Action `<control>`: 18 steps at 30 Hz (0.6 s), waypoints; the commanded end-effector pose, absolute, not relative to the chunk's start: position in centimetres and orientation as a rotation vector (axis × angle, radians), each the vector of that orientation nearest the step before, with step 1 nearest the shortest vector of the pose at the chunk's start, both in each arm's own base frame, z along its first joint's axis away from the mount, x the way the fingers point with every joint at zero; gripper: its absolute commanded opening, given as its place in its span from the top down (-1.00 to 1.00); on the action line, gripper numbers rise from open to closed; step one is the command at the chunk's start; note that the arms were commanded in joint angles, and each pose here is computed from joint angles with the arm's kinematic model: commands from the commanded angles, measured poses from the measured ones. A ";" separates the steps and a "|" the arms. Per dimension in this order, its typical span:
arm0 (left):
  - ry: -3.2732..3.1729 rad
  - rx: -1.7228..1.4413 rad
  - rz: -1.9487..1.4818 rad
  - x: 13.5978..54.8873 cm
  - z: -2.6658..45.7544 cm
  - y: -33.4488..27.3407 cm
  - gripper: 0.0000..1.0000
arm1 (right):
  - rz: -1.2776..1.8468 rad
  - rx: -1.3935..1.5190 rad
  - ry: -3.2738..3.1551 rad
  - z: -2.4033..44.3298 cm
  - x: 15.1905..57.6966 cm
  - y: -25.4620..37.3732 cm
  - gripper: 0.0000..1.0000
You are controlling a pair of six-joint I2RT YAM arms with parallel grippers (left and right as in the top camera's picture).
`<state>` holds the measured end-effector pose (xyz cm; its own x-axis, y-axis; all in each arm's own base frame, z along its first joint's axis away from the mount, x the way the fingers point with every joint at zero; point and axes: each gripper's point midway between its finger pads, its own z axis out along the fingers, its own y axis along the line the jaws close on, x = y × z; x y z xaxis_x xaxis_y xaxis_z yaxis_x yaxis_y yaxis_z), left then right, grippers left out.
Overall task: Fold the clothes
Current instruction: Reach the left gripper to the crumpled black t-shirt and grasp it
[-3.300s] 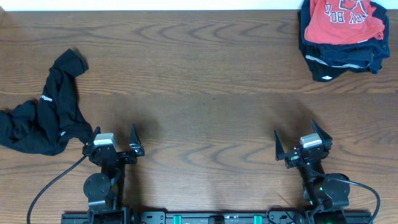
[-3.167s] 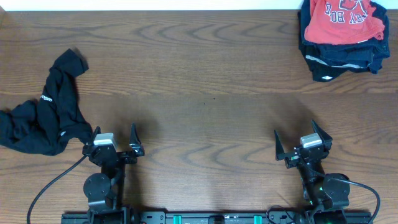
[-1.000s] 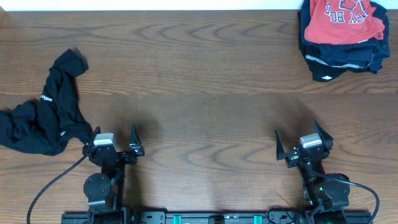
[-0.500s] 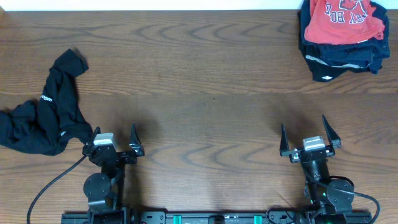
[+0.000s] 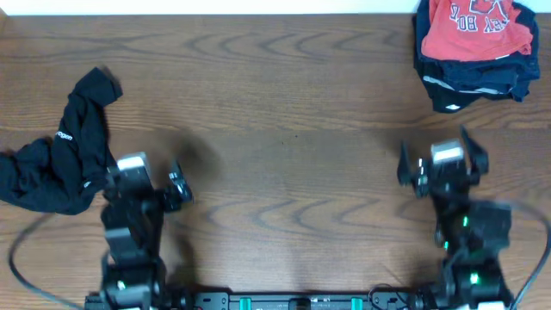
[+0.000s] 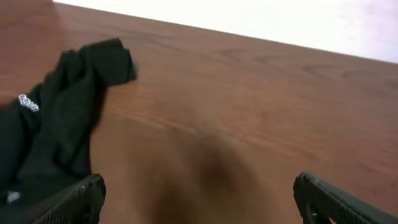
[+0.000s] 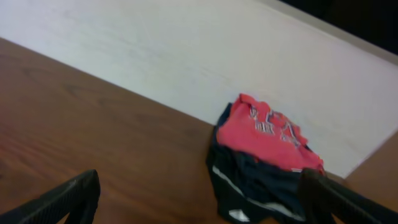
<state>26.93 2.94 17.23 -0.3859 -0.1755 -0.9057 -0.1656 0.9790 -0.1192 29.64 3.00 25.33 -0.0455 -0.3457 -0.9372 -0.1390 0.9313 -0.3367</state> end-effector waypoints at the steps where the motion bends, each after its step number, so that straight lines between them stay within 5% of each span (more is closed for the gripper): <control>1: 2.031 -0.281 0.010 29.1 19.5 3.6 -0.96 | -0.087 -0.420 1.667 26.7 32.6 4.4 -0.99; 9: 2.273 -0.233 -0.132 34.8 21.2 1.9 -0.96 | 0.182 -0.530 1.816 27.9 41.1 8.6 -0.99; 18: 2.483 -0.163 -0.127 37.1 19.2 1.8 -0.96 | 0.389 -0.598 2.117 23.3 46.6 10.8 -0.98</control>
<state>36.71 2.07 19.37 -0.7693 -0.1981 -0.6075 -0.1341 0.9796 -0.1496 45.62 9.82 23.30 -0.4850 -0.2920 -0.8243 -0.5070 0.8619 -0.0070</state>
